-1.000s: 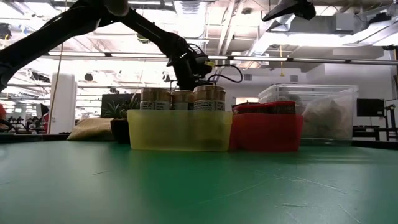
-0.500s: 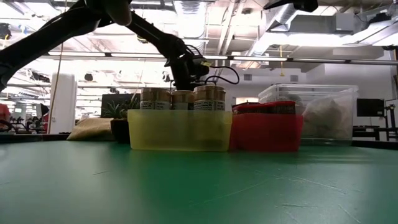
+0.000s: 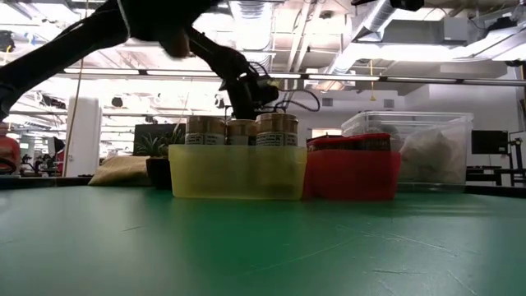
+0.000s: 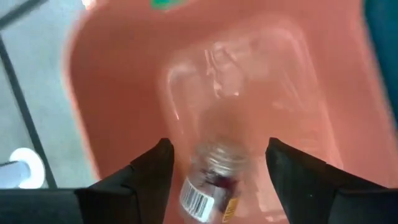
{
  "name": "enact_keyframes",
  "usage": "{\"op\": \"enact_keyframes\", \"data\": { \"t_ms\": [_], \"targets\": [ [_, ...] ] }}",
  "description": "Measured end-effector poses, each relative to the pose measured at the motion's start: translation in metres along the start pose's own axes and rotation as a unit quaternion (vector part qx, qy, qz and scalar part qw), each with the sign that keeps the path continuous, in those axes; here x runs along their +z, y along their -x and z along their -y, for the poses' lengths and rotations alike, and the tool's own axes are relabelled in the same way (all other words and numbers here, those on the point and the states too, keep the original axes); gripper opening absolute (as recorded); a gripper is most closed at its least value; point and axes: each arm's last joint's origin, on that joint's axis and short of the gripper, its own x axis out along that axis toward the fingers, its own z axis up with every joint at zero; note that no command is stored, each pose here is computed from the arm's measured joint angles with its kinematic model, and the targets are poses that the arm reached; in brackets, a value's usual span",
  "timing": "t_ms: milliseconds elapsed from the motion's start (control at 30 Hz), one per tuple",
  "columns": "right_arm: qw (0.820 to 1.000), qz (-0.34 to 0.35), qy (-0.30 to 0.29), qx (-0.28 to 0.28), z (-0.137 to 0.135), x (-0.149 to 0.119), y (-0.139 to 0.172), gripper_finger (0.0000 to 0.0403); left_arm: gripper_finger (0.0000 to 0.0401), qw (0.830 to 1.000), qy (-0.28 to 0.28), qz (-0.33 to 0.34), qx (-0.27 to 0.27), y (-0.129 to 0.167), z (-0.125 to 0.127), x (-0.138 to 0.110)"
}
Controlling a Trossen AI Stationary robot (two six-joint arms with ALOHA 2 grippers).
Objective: Sort spices by type
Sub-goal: Put the left brown seasoning bottle into the orange bin
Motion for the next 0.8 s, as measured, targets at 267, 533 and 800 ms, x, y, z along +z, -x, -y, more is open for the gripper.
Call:
{"op": "enact_keyframes", "data": {
  "t_ms": [267, 533, 800],
  "targets": [
    [1.0, 0.001, -0.007, -0.001, 0.0, 0.0, 0.0, 0.0327, 0.0234, 0.999, -0.011, -0.035, -0.015, -0.034, 0.005, -0.008],
    [1.0, 0.003, -0.013, -0.002, 0.0, 0.0, 0.0, 0.0327, 0.0192, 0.998, -0.014, -0.054, -0.002, -0.038, 0.003, -0.01],
    [1.0, 0.004, -0.009, -0.003, 0.001, 0.001, 0.0, 0.0327, 0.0136, 0.998, -0.008, -0.066, 0.004, -0.038, 0.003, -0.011]
  ]
}}
